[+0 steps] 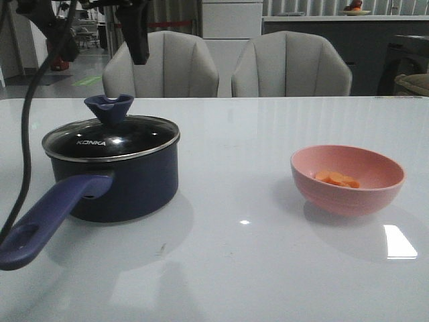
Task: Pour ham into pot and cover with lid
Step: 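Grasp the purple lid knob with the left gripper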
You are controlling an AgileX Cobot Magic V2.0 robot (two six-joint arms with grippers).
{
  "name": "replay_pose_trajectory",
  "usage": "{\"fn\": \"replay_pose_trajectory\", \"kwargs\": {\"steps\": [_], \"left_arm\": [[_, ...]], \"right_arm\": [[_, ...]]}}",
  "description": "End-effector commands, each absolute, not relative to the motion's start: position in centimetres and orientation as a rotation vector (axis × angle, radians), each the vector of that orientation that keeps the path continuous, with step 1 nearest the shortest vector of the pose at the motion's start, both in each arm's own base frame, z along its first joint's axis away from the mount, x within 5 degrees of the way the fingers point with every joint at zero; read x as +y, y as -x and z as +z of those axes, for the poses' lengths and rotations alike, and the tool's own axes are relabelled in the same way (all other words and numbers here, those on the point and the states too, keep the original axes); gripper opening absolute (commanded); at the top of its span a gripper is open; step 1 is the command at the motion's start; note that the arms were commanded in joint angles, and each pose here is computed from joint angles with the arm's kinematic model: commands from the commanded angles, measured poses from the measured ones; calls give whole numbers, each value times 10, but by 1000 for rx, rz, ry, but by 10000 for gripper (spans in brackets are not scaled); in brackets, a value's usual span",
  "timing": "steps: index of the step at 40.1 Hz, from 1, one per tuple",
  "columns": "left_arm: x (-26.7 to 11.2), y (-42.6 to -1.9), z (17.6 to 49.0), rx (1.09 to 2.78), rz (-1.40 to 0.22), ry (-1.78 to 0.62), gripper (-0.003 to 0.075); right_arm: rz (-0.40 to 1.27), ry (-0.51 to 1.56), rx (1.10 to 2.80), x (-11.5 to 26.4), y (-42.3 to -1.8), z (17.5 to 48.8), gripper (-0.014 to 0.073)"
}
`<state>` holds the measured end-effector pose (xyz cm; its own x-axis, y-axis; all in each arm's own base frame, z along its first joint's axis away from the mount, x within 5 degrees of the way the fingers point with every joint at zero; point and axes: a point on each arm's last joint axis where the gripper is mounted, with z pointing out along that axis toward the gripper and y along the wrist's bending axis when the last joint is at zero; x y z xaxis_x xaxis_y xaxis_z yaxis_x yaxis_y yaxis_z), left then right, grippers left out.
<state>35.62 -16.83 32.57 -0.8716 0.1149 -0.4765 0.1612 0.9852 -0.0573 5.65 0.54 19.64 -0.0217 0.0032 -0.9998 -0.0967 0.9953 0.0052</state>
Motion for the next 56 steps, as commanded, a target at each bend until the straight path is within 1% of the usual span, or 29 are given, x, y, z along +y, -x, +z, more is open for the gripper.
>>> {"fn": "replay_pose_trajectory", "kwargs": {"steps": [1,6,10,14,21,24,27,36,42,45,52,56], "left_arm": [[-171,-359,348,2590,-149,-141,636],[-173,-368,338,2662,-106,-124,636],[-176,-374,330,2687,-93,-96,636],[-177,-378,325,2700,-94,-48,636],[-168,-384,315,2755,-106,37,636],[-165,-386,311,2779,-141,65,636],[-166,-387,308,2795,-178,52,636],[-169,-392,299,2818,-188,30,636],[-170,-395,302,2803,-197,30,632],[-170,-395,304,2798,-199,30,589],[-170,-395,303,2805,-195,24,407],[-170,-394,303,2809,-192,14,356]], "right_arm": [[60,79,1493,5,-55,206,146],[60,79,1493,5,-55,206,146],[60,79,1493,5,-55,206,146],[60,79,1493,5,-55,206,146],[60,79,1492,5,-55,206,146],[60,79,1492,5,-55,206,146],[60,79,1492,5,-55,206,146],[60,79,1492,5,-55,206,146],[60,79,1492,5,-55,206,146],[60,79,1492,5,-55,206,146],[60,79,1492,5,-55,206,146],[60,79,1492,5,-55,206,146]]}}
